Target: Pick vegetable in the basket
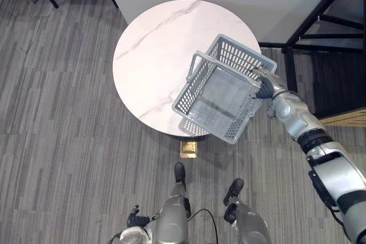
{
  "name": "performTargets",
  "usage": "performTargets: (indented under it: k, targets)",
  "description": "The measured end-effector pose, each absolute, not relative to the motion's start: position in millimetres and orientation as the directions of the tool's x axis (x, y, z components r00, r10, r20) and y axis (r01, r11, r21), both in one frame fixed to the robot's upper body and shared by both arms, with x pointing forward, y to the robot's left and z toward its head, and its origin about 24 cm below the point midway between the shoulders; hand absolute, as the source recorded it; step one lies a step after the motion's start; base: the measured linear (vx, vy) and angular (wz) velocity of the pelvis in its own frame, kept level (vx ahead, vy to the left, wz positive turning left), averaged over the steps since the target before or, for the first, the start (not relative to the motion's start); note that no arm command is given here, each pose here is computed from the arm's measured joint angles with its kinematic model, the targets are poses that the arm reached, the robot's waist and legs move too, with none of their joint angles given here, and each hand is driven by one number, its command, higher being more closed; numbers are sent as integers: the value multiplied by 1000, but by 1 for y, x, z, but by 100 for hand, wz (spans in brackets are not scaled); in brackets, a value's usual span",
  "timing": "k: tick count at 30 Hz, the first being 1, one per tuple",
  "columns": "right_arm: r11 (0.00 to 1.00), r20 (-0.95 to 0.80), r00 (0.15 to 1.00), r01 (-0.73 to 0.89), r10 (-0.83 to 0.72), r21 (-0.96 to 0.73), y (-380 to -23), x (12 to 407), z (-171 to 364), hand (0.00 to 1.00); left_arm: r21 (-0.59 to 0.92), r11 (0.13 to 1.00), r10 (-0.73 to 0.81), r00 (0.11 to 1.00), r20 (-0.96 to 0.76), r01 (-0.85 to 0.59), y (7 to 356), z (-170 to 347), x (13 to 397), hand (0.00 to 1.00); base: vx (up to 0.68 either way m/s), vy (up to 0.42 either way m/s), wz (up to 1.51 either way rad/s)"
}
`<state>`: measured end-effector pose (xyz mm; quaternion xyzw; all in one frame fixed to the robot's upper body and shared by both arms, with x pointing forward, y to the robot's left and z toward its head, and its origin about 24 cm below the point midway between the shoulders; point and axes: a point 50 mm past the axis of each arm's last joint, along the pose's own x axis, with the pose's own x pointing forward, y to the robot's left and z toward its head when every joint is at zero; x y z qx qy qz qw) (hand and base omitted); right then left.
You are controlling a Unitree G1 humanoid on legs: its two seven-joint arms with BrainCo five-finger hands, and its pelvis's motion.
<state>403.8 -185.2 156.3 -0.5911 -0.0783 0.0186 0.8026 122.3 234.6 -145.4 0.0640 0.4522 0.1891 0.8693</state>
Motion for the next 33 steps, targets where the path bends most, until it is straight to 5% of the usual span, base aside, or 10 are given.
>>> performTargets:
  k: [17,33]
  targets:
    - [382,238,948,145,209,-913,-161,403,196,0,285,907,408,484,-774,-309,240,-147,118,0,3,-1,-2]
    - [392,121,979,47,166,-919,-166,407,170,0,295,912,404,498,-767,-285,239,-146,120,0,24,0,3]
